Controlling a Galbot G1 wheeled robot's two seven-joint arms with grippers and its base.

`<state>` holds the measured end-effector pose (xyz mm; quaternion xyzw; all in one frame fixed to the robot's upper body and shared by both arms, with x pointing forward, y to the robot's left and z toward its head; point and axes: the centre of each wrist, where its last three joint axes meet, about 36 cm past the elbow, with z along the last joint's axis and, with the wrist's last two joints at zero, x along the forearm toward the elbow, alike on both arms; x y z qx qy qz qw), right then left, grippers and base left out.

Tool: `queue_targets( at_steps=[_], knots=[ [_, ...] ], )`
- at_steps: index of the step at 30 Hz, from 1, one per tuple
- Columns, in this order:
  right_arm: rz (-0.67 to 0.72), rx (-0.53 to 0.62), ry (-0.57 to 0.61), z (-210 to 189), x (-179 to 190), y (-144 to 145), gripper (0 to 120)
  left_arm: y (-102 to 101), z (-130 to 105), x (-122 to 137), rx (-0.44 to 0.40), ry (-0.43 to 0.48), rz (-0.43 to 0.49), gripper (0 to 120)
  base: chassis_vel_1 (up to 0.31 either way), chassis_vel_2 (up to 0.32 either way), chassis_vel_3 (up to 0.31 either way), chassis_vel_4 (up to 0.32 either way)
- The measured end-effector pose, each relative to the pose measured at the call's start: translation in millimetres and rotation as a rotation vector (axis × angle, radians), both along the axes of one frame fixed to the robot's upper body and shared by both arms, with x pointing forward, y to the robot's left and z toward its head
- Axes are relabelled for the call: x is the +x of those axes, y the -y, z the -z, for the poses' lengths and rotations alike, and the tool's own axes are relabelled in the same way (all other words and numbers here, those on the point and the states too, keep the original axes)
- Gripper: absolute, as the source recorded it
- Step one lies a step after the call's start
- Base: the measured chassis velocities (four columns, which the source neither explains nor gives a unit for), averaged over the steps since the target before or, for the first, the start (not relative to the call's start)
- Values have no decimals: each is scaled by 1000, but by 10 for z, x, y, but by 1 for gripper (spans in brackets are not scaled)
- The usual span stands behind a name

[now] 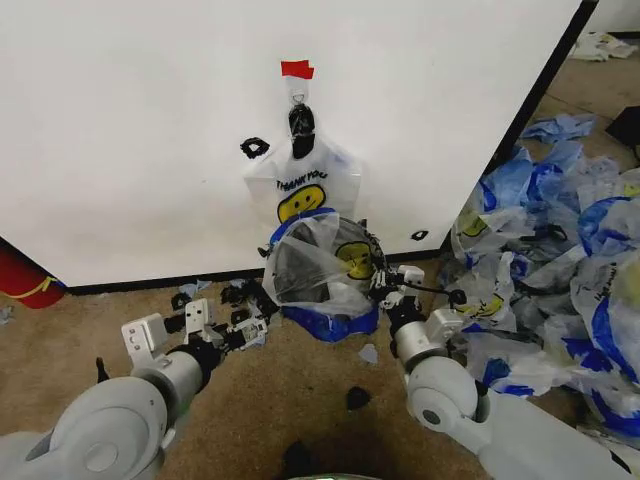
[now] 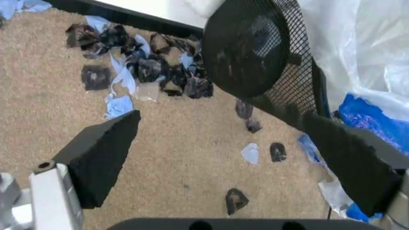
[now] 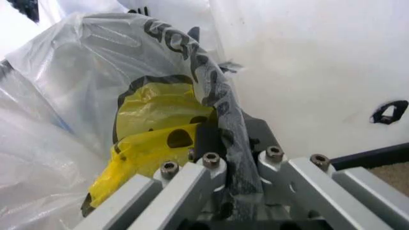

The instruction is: Pick up the garbage bag from the wall and place it over the trash bin.

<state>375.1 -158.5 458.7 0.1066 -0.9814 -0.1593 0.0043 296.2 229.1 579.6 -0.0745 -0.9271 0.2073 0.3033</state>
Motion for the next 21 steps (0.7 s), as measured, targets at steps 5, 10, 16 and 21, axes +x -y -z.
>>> queue_targets(
  at_steps=[5, 10, 16, 21],
  knots=[
    [7, -6, 1, 15, 32, -16, 0, 21, -12, 10, -30, 1, 1, 100, 0, 0, 0, 0],
    [7, 6, -3, -12, 43, -83, 0, 56, -5, 9, -78, -10, -4, 100, 0, 0, 0, 0],
    [-1, 20, -13, -22, 33, -148, 0, 110, 13, 2, -157, -2, -3, 100, 0, 0, 0, 0],
    [-4, 20, -18, -8, 16, -160, 0, 124, 24, -4, -171, 10, -3, 100, 0, 0, 0, 0]
  ],
)
